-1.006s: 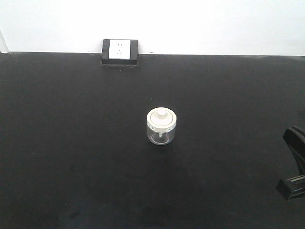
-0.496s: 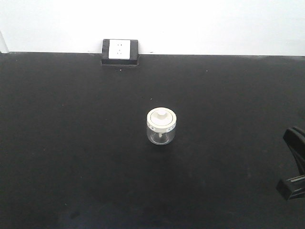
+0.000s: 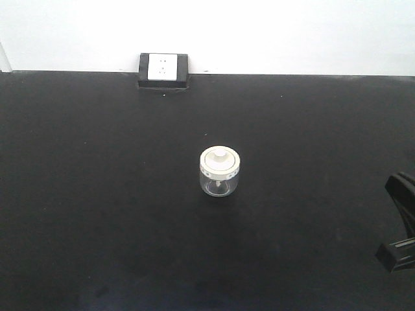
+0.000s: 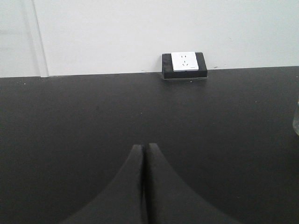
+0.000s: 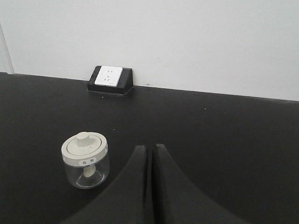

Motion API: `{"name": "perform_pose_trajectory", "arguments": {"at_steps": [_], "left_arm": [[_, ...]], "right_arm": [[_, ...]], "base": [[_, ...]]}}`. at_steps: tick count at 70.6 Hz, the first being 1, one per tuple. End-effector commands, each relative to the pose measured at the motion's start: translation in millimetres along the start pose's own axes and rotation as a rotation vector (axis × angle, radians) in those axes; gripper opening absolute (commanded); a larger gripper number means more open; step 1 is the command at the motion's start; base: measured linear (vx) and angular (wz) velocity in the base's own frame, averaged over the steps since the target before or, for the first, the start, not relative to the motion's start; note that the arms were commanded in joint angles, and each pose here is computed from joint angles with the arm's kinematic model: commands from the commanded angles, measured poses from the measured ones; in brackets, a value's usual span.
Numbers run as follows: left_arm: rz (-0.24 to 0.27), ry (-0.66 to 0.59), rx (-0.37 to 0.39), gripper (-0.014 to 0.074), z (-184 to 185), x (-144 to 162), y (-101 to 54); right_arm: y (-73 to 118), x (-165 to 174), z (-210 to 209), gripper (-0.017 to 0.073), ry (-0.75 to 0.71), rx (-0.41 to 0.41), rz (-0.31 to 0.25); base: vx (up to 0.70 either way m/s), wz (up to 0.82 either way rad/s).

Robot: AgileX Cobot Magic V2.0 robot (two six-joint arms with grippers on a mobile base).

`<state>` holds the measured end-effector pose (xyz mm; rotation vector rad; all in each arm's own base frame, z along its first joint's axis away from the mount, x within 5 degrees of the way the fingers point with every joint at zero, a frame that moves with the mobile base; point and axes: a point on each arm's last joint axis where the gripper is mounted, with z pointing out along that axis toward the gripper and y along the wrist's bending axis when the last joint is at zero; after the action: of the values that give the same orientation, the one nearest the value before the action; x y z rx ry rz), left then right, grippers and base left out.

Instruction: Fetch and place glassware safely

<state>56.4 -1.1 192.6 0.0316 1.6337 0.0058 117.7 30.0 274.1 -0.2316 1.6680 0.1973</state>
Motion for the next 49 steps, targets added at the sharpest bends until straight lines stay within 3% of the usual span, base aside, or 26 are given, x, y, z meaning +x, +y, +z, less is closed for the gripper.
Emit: {"name": "perform_pose_trajectory", "arguments": {"at_steps": [1, 34, 38, 47, 49], "left_arm": [[-0.02, -0.053, 0.003, -0.0007, 1, 3, -0.2], [-0.02, -0.053, 0.003, -0.0007, 1, 3, -0.2], [-0.02, -0.053, 0.003, -0.0007, 1, 3, -0.2], [-0.02, -0.053, 0.003, -0.0007, 1, 3, -0.2], [-0.02, -0.053, 0.003, -0.0007, 1, 3, -0.2]], "right_arm": [[2.5, -12, 0, -0.0004, -0.057, -0.03, -0.003], [1.5, -11, 0, -0.0004, -0.047, -0.019, -0.01], [-0.8, -10, 0, -0.0004, -0.039, 0.003, 0.014], [-11.2, -9, -1, -0.0004, -0.032, 0.097, 0.136], [-13.5, -9, -1, -0.0004, -0.032, 0.117, 0.122]], "base": [[0.0, 0.0], [0.0, 0.0], [0.0, 0.0], [0.0, 0.0], [0.0, 0.0]]}}
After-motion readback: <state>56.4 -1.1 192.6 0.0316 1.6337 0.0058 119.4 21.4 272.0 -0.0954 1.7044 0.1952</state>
